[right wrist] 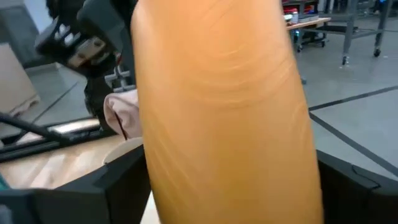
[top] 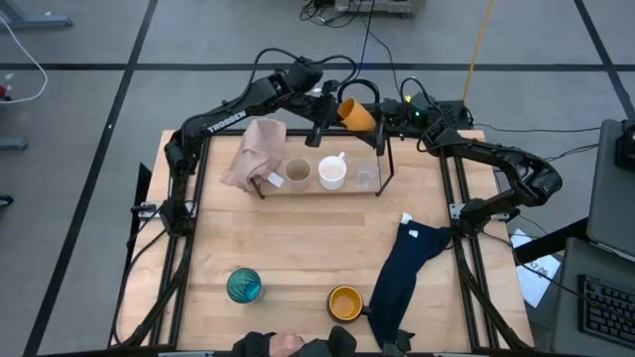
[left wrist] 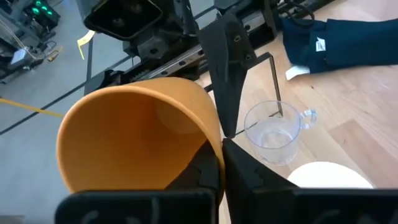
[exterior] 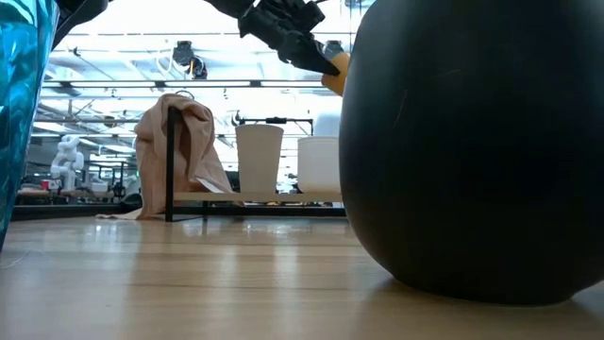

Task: Stack small to large cups/mugs on shelf
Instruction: Put the orange cup on the shelf

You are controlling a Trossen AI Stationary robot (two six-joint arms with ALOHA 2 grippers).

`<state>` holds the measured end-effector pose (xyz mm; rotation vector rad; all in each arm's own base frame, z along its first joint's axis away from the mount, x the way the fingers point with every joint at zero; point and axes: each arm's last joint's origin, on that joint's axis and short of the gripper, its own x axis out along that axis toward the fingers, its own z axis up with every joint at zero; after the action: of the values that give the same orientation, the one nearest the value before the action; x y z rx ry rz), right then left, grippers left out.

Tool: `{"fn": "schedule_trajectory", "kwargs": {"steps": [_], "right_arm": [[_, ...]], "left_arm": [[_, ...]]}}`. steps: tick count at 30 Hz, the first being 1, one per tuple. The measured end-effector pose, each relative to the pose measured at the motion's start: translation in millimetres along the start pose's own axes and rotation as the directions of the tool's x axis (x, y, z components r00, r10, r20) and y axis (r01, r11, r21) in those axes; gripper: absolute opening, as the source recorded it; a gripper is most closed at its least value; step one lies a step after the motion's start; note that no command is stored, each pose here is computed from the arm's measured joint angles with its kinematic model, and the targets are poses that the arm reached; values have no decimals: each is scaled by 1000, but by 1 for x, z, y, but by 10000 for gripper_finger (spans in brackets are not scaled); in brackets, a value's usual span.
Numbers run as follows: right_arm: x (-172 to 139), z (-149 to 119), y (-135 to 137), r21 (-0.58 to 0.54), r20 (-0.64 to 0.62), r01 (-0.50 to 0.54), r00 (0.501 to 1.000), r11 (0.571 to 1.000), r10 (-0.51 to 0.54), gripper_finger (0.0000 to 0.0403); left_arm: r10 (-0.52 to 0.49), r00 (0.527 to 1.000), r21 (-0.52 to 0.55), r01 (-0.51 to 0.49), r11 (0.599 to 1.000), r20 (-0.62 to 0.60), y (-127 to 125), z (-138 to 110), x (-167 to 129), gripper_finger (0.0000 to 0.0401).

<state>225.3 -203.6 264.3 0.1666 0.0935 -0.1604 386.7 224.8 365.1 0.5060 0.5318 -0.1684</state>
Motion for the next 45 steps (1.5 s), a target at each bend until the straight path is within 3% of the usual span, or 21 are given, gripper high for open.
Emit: {"fn": "schedule_trajectory", "kwargs": {"steps": [8, 20, 31, 38, 45], "right_arm": [[-6, 9, 5, -16, 27, 23, 999, 1000, -22, 370], [-10, 10, 8, -23, 3, 36, 999, 999, -36, 372], [-22, 20, 15, -148, 19, 117, 993, 982, -115, 373], [-37, 25, 23, -185, -25, 204, 977, 961, -212, 373], [-62, 41, 43, -222, 4, 208, 977, 953, -212, 373]], "left_arm": [[18, 1000, 14, -18, 1000, 5, 0, 3, 0, 3], [30, 1000, 13, -30, 999, 4, 1, 3, 0, 1], [73, 997, 32, -72, 997, -19, 3, 5, -4, 1], [94, 995, 20, -93, 995, -43, 4, 5, -12, 0], [112, 987, -1, -113, 994, -112, 3, 2, -16, 0]]}}
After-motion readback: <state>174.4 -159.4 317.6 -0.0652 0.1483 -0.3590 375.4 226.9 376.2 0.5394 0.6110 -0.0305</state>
